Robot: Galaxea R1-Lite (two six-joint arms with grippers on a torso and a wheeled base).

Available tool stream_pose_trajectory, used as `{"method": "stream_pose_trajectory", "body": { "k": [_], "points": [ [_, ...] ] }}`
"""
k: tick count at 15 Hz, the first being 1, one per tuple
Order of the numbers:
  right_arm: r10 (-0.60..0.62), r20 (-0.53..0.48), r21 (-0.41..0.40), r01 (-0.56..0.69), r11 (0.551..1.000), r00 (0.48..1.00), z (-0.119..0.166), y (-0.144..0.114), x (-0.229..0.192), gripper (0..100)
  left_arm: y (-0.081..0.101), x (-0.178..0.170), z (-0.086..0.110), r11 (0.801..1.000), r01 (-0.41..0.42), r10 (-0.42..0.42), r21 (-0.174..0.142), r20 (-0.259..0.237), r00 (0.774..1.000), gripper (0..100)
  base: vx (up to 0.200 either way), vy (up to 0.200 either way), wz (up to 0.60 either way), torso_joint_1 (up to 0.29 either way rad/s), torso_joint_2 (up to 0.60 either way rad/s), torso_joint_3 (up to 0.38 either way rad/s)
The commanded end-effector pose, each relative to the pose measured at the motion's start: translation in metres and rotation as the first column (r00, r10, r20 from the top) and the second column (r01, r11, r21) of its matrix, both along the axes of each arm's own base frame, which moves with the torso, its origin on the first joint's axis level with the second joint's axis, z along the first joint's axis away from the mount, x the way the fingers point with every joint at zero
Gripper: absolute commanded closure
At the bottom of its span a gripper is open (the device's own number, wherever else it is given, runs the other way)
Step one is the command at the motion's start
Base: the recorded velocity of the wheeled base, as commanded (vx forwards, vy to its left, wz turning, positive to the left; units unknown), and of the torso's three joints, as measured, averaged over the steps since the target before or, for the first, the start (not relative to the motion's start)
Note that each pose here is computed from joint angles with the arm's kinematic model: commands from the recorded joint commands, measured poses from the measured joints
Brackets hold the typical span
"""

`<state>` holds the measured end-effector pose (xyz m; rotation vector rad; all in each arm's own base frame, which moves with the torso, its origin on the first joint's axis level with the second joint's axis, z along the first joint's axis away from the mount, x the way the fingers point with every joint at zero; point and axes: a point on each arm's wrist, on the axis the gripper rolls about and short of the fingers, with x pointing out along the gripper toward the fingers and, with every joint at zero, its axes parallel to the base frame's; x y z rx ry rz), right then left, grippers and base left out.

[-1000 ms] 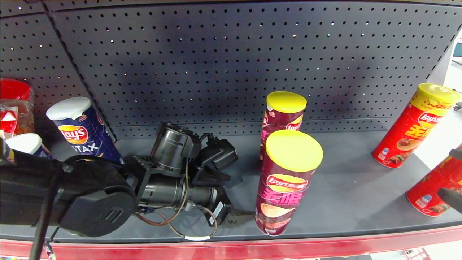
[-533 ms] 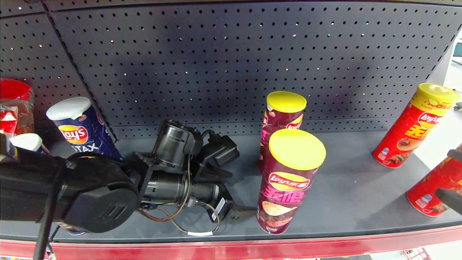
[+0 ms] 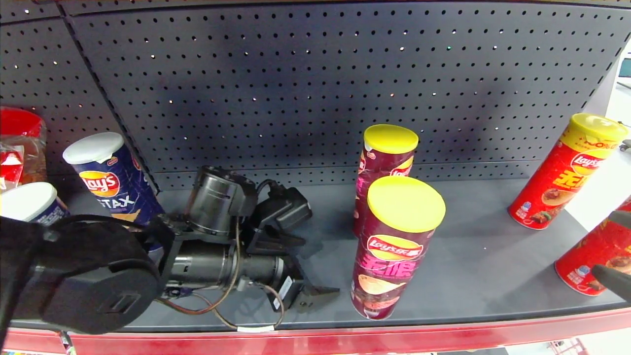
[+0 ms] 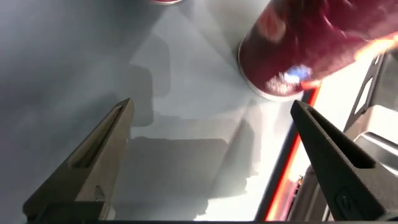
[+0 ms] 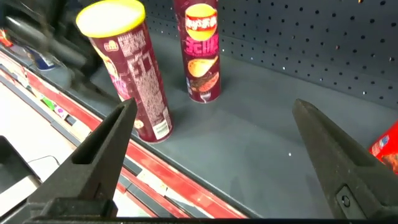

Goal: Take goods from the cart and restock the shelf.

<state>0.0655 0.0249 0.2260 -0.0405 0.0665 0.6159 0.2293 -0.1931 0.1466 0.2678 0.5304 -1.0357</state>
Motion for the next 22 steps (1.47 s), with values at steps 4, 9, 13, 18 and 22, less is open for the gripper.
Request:
{"method": "stream_pose_trajectory", "body": {
  "k": [4, 9, 13, 18, 22],
  "points": [
    [-0.050, 0.008, 0.001, 0.050, 0.999, 0.999, -0.027, -0.008, -0.023, 0, 0.089, -0.061, 0.057, 0.957, -0.238, 0.256, -0.168, 0.094, 0.962, 0, 0.000, 0.000, 0.00, 0.000, 0.00, 0.000],
    [-0.106, 0.022, 0.000, 0.106, 0.994, 0.994, -0.036, -0.012, -0.031, 0, 0.103, -0.106, 0.058, 0.964, -0.158, 0.182, -0.216, 0.096, 0.979, 0, 0.000, 0.000, 0.00, 0.000, 0.00, 0.000],
    [-0.225, 0.031, 0.001, 0.226, 0.974, 0.974, -0.055, -0.016, -0.042, 0, 0.151, -0.171, 0.043, 0.933, -0.303, 0.331, -0.194, 0.129, 0.935, 0, 0.000, 0.000, 0.00, 0.000, 0.00, 0.000],
    [-0.518, 0.063, 0.020, 0.518, 0.855, 0.853, -0.096, -0.017, -0.063, 0, 0.208, -0.261, 0.013, 0.745, -0.636, 0.666, -0.199, 0.177, 0.725, 0, 0.000, 0.000, 0.00, 0.000, 0.00, 0.000],
    [-0.387, 0.020, 0.022, 0.387, 0.922, 0.922, -0.092, -0.017, -0.057, 0, 0.200, -0.283, -0.002, 0.534, -0.812, 0.844, -0.235, 0.192, 0.500, 0, 0.000, 0.000, 0.00, 0.000, 0.00, 0.000]
  ]
}}
